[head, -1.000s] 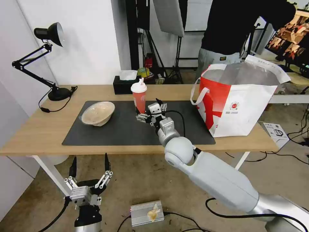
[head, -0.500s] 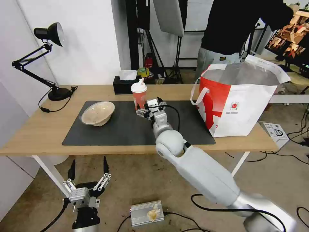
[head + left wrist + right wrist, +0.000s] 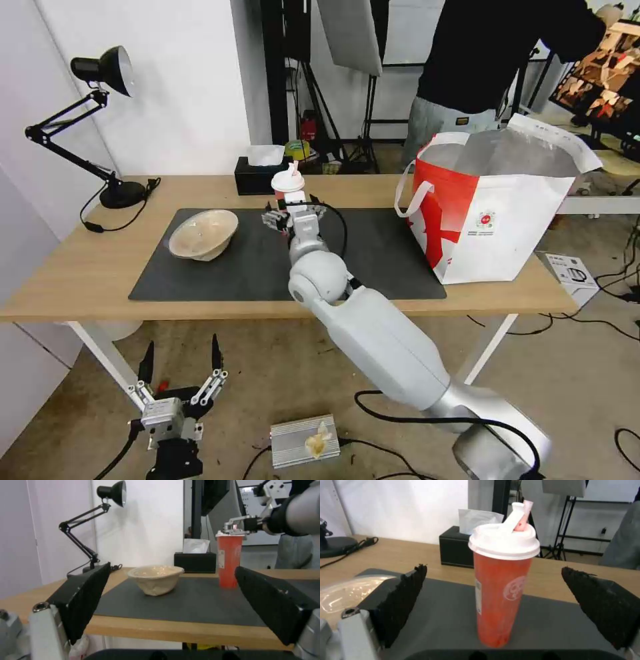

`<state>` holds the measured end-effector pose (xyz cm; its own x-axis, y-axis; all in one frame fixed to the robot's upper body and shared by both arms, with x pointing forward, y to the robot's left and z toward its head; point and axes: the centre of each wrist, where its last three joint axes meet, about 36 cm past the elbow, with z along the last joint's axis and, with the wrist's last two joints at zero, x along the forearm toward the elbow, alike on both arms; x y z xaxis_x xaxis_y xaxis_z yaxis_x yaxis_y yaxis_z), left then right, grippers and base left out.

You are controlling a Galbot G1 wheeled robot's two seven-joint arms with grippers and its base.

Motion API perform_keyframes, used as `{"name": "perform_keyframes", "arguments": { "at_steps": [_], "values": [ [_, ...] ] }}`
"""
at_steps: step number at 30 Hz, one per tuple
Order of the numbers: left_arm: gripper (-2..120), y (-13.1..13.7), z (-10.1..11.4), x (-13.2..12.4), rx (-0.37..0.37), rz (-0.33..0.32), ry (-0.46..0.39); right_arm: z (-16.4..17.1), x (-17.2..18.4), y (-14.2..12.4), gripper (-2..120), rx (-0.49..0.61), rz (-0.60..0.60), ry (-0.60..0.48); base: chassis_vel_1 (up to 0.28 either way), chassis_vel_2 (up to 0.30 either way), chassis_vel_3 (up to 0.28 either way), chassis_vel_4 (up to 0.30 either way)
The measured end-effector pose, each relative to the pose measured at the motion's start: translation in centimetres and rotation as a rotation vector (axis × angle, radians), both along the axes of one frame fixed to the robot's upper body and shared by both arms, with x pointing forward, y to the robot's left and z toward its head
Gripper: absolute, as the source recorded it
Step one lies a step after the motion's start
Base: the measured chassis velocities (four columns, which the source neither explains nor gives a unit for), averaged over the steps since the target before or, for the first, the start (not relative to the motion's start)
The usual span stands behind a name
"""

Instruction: Pick up the trash from the table and place it into the takeout bag.

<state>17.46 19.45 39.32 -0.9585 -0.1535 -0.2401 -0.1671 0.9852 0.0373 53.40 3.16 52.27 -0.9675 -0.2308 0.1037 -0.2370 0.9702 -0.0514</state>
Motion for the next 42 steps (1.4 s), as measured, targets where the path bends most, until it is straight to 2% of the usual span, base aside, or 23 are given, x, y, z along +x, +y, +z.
{"name": "perform_keyframes", "arguments": {
  "at_steps": [7,16,23,31,42],
  "values": [
    [100,0.0,0.1,0.0,-0.001,-0.001,0.0,0.6,1.0,1.0,100,0.025,-0.04,0.017,0.0,0.0,0.0,0.0],
    [100,-0.2,0.1,-0.2,-0.004,-0.005,0.001,0.3,2.2,0.6,100,0.038,-0.076,0.046,0.0,0.0,0.0,0.0],
    [100,-0.3,0.1,-0.1,0.0,-0.008,-0.001,-0.6,3.1,0.3,100,0.068,-0.052,0.057,0.0,0.0,0.0,0.0],
    [100,-0.3,-0.2,0.0,0.001,-0.009,0.002,-2.2,4.9,-0.2,100,0.09,-0.003,0.021,0.0,0.0,0.0,0.0],
    [100,-0.4,-0.4,0.0,0.0,-0.011,0.005,-3.0,6.2,-0.6,100,0.092,0.008,0.011,0.0,0.0,0.0,0.0]
  ]
}}
